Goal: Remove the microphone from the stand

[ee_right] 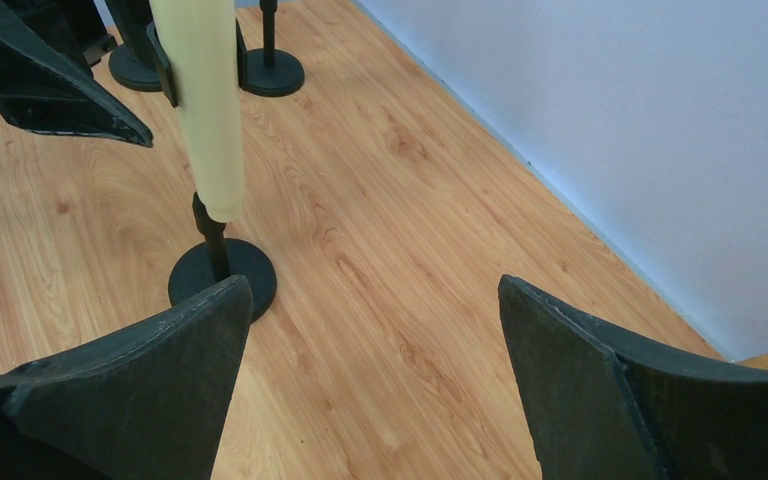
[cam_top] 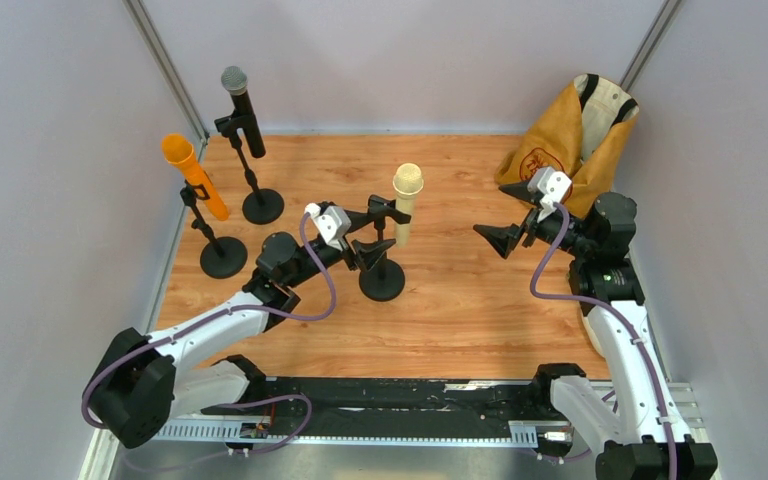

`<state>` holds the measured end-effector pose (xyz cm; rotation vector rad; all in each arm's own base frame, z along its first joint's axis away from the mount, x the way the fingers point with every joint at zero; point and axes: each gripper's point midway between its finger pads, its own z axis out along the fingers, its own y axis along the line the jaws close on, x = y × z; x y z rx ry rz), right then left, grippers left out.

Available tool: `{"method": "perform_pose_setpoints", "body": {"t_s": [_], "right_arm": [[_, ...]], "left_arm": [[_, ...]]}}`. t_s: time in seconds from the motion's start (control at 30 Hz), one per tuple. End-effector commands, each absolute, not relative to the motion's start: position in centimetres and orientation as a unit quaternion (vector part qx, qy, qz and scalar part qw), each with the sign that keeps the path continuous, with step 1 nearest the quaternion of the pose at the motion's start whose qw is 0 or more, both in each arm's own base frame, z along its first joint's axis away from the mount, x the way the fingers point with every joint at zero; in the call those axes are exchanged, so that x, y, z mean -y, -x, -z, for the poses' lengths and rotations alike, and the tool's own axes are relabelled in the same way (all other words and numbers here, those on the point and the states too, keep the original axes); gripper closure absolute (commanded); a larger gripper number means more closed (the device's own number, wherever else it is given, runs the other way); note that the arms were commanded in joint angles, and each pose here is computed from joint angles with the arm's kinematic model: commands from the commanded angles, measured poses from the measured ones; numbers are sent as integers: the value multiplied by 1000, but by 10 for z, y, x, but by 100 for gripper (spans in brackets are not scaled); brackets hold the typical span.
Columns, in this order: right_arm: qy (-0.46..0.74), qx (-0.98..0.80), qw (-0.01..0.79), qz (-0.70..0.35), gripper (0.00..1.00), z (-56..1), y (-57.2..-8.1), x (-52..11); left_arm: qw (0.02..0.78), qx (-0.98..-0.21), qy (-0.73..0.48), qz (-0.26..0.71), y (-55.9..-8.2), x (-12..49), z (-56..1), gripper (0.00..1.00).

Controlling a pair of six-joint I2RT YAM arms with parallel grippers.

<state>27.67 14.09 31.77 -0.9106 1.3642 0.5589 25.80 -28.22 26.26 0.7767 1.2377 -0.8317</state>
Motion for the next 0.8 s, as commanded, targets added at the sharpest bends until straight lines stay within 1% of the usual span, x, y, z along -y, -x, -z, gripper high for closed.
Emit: {"method": "perform_pose_setpoints", "body": {"t_s": [0.0, 0.2, 0.37, 0.47, 0.63, 0.77], "right_arm": [[429, -580, 646, -250, 0, -323, -272, -145], [446, -566, 637, -274, 0, -331, -271, -155], [455, -566, 621, -294, 0, -332, -277, -172], [464, -562, 621, -289, 0, -334, -281, -183], [480, -545, 612, -311, 0, -345, -279, -208], [460, -551, 608, -339, 0, -358, -286, -224]], "left_arm": [[663, -509, -403, 373, -237, 286, -272, 28], [644, -526, -434, 347, -235, 278, -260, 26], [650, -534, -427, 333, -247, 266, -273, 25], [655, -543, -416, 321, -256, 259, -277, 25], [662, -557, -399, 303, -271, 250, -288, 24], [655, -562, -404, 304, -274, 245, -296, 24]]}}
